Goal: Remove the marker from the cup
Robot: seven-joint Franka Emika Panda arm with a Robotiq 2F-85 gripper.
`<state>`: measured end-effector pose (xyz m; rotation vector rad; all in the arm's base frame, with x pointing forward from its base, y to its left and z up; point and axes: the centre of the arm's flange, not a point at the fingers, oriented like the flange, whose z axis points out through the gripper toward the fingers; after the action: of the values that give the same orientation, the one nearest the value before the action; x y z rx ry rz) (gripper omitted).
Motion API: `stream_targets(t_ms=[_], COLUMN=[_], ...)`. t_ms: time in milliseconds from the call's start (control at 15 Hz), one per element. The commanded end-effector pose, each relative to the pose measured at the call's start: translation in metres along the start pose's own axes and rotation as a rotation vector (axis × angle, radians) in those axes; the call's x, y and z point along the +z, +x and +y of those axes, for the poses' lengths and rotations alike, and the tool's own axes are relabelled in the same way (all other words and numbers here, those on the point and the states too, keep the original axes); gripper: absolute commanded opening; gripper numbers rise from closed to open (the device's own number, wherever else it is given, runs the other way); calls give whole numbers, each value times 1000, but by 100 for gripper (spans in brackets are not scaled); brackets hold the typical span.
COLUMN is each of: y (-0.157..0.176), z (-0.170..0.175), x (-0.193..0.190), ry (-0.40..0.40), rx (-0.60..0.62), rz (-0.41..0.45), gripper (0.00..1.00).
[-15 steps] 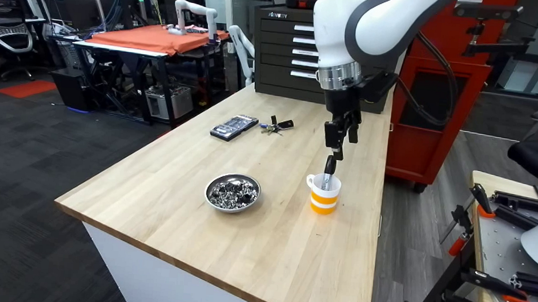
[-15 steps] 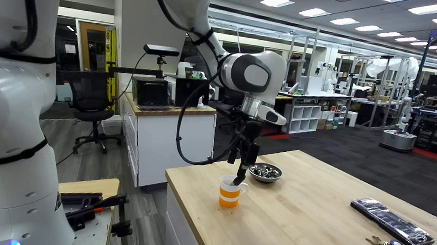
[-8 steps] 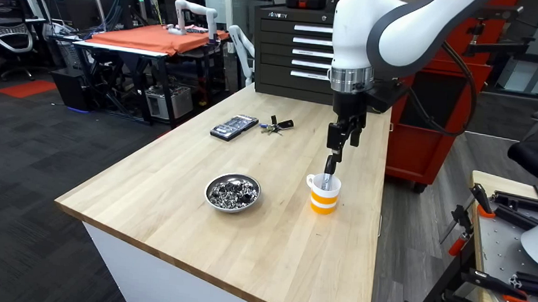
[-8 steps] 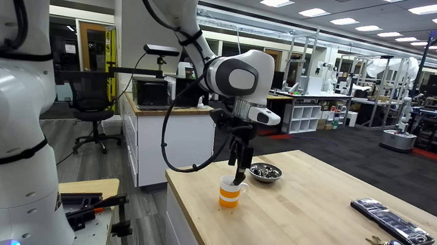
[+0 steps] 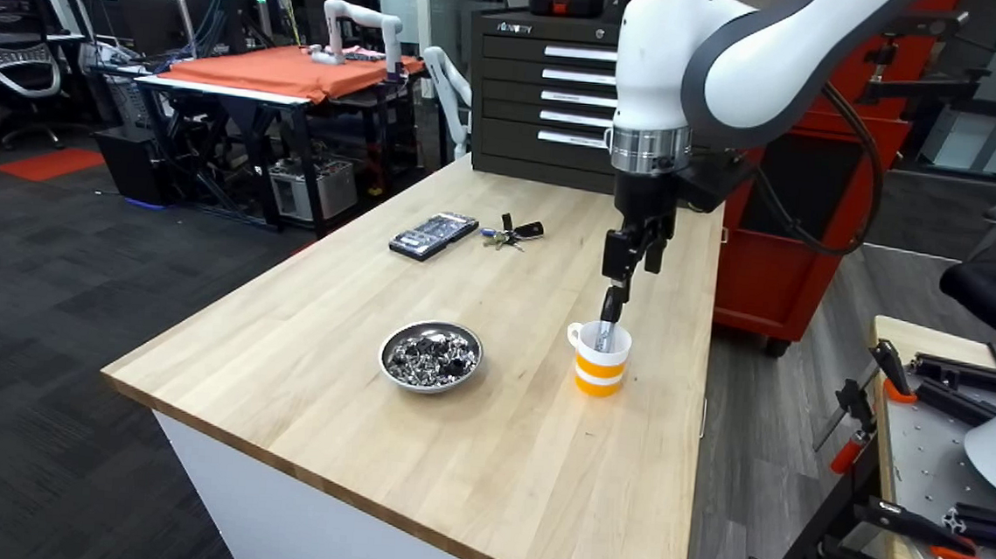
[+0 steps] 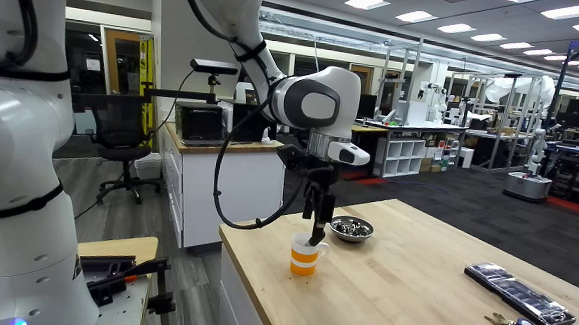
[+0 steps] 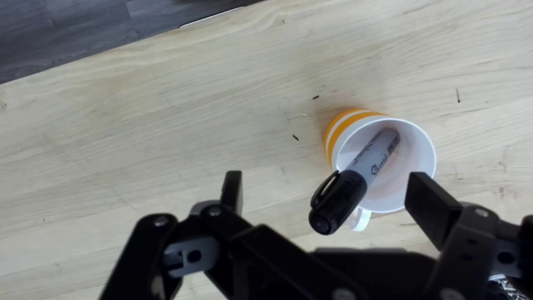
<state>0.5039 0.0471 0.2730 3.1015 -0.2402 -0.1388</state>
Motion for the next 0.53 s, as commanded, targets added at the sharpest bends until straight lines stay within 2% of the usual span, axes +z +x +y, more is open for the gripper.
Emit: stream_targets(t_ms=[0, 467], y=[4, 17], z=[-4, -3], x=[5, 11], ry=[-8, -11], rx=[-10, -92], rz=[17, 41], gripper=[100, 100])
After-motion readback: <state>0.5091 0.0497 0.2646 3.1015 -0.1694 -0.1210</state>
